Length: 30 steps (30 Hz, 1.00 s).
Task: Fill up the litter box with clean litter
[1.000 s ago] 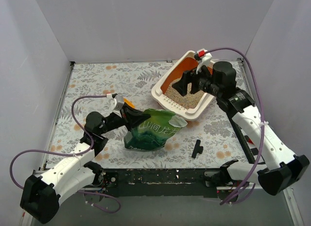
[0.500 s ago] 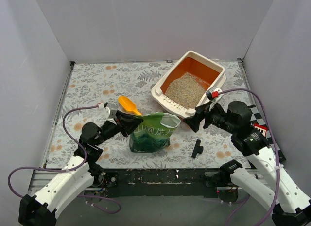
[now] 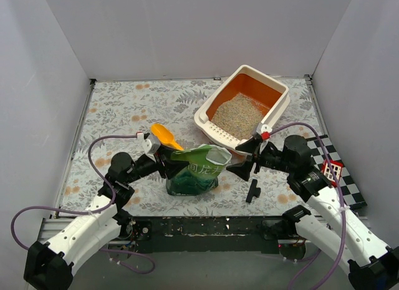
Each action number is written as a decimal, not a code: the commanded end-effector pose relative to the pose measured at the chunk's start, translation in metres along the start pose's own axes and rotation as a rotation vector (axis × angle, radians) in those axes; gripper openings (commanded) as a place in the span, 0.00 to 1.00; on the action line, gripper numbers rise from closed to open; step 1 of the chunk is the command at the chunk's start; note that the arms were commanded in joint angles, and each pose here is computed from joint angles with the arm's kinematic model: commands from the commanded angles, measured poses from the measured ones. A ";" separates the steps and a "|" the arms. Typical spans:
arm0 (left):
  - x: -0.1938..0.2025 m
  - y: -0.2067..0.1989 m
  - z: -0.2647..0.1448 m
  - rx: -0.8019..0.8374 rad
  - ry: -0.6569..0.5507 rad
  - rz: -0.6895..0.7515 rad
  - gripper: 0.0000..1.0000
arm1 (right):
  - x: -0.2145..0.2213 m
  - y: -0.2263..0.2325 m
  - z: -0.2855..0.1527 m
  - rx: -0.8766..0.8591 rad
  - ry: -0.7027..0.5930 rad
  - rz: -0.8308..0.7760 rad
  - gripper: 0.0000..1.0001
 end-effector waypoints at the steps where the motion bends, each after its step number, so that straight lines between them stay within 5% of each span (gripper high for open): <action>1: -0.019 -0.005 0.008 0.044 -0.017 0.086 0.50 | -0.015 0.017 0.008 -0.158 -0.116 -0.124 0.97; 4: -0.024 -0.005 0.012 0.057 -0.033 0.104 0.47 | -0.010 0.019 0.012 -0.188 -0.140 -0.146 0.97; 6: -0.027 -0.007 0.014 0.074 -0.041 0.116 0.36 | -0.008 0.020 0.014 -0.203 -0.151 -0.156 0.97; 9: -0.029 -0.008 0.016 0.089 -0.054 0.126 0.00 | -0.006 0.018 0.016 -0.203 -0.184 -0.185 0.97; 30: -0.019 -0.027 -0.002 0.140 -0.053 0.075 0.00 | -0.003 0.019 0.033 -0.379 -0.356 -0.149 0.87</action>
Point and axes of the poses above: each gripper's point midway between its finger pads, its own z axis out along the fingers, its own y axis along the line the jaws close on, x = y × z, the point moved 1 cm from there along -z, back along the fingers, and after that the axes turned 7 degrees about -z, right-handed, at the moved point
